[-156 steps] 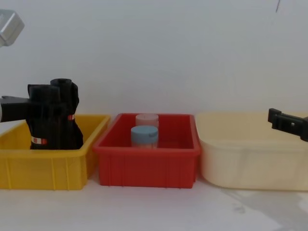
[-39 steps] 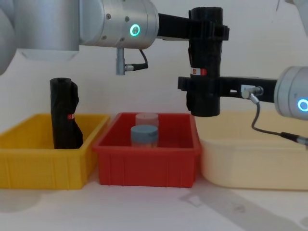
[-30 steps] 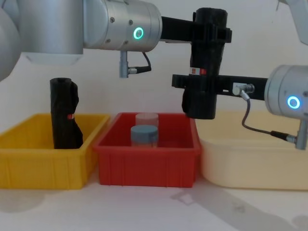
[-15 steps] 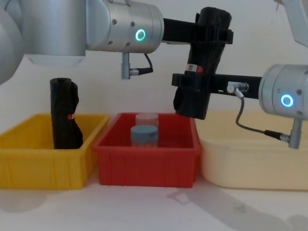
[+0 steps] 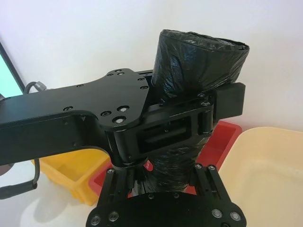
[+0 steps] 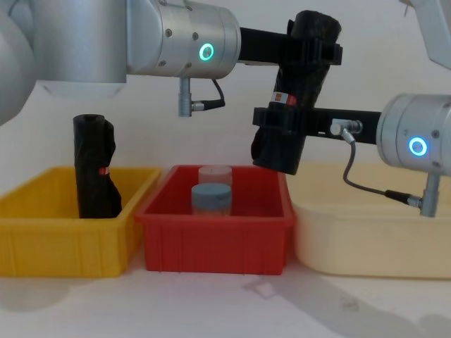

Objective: Pick up the garbage bag with the one hand and transfer it to the other hand.

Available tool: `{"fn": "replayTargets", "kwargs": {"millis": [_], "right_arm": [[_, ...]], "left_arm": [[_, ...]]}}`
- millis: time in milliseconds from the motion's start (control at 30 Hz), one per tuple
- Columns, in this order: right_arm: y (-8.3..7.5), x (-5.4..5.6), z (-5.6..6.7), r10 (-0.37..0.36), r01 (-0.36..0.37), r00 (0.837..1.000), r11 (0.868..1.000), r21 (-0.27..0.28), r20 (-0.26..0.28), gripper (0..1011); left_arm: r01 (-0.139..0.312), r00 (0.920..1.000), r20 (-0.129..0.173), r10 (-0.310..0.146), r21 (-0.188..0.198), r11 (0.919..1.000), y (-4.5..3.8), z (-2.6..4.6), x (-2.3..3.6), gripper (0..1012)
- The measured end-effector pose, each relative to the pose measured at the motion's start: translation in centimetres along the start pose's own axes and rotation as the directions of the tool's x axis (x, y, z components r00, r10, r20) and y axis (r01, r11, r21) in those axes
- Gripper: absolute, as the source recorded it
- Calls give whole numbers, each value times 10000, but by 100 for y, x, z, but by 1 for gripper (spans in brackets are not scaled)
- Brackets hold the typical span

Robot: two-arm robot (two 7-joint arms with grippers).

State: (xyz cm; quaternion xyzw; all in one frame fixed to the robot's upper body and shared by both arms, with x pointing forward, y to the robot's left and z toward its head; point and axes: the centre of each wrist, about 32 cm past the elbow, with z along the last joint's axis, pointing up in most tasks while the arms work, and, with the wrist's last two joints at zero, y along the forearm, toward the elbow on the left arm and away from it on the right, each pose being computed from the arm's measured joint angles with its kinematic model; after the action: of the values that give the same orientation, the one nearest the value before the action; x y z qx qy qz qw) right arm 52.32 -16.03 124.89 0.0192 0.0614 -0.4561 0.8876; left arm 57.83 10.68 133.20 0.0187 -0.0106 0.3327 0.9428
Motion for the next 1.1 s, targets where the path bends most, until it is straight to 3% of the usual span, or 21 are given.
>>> {"fn": "replayTargets", "kwargs": {"millis": [367,467,500,833,933,1100], "right_arm": [[49,64,-37,-390,390,9992,9992,75,21,540],[67,94,-41,-562,562,9984,9984,105,47,601],[82,120,-42,-697,696,9976,9975,120,54,665],[190,351,9,-1816,1814,9834,9830,288,56,946],[212,443,41,-2227,2225,9749,9744,336,35,901],[220,562,108,-2852,2850,9585,9575,443,-7,713]], "left_arm": [[16,10000,-7,-16,8,10000,-3,-3,-4,439],[18,10000,-8,-18,10,10000,-3,-4,-3,475],[18,10000,-8,-18,10,10000,-3,-4,-3,492],[10,10000,-3,-10,8,10000,0,-2,-1,789],[13,10000,31,-13,-22,10000,17,12,-2,863],[-21,9999,118,23,-129,9999,91,49,1,1000]]}}
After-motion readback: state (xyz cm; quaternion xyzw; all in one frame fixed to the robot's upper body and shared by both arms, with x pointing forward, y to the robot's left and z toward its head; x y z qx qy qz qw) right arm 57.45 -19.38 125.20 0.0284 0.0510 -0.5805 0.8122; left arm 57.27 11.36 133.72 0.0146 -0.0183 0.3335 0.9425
